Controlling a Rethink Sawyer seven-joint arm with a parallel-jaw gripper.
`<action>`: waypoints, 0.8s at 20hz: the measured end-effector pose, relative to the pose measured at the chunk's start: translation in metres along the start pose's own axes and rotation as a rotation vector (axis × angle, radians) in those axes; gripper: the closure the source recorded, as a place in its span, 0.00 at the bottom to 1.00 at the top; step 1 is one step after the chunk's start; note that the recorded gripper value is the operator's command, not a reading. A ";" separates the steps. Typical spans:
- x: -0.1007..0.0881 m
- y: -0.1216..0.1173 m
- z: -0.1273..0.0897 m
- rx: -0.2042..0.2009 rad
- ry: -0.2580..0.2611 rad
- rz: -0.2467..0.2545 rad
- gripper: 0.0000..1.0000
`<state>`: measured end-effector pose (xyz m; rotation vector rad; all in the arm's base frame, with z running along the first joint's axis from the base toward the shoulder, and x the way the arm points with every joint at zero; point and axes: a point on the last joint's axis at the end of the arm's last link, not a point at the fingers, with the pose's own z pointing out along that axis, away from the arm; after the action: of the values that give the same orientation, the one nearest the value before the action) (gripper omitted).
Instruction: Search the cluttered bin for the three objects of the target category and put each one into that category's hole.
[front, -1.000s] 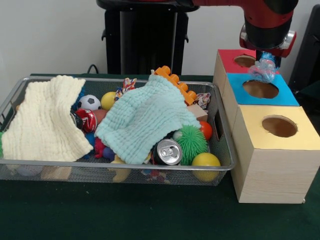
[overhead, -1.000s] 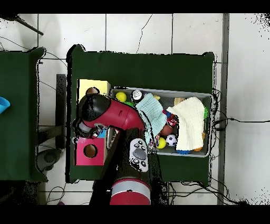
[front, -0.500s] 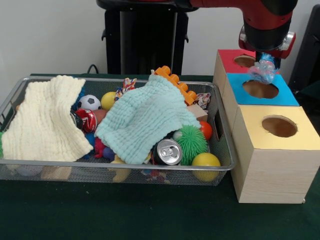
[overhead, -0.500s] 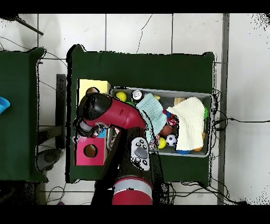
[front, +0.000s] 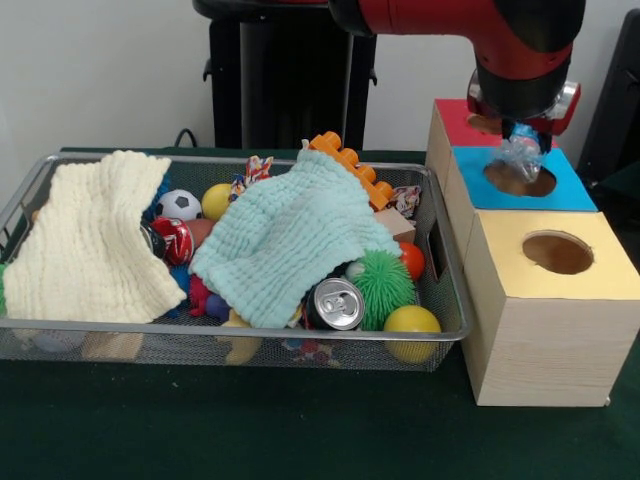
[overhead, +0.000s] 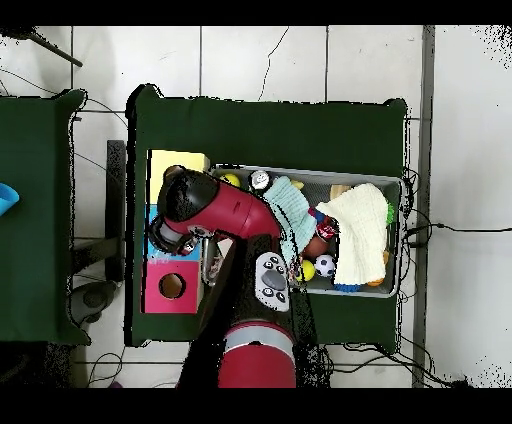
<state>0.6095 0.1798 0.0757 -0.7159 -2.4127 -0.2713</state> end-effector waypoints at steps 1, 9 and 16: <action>-0.003 0.001 0.001 0.000 -0.001 0.000 1.00; -0.018 0.001 0.008 0.000 0.000 0.004 1.00; -0.021 0.000 0.008 -0.003 0.001 0.004 1.00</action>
<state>0.6198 0.1740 0.0574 -0.7219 -2.4099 -0.2743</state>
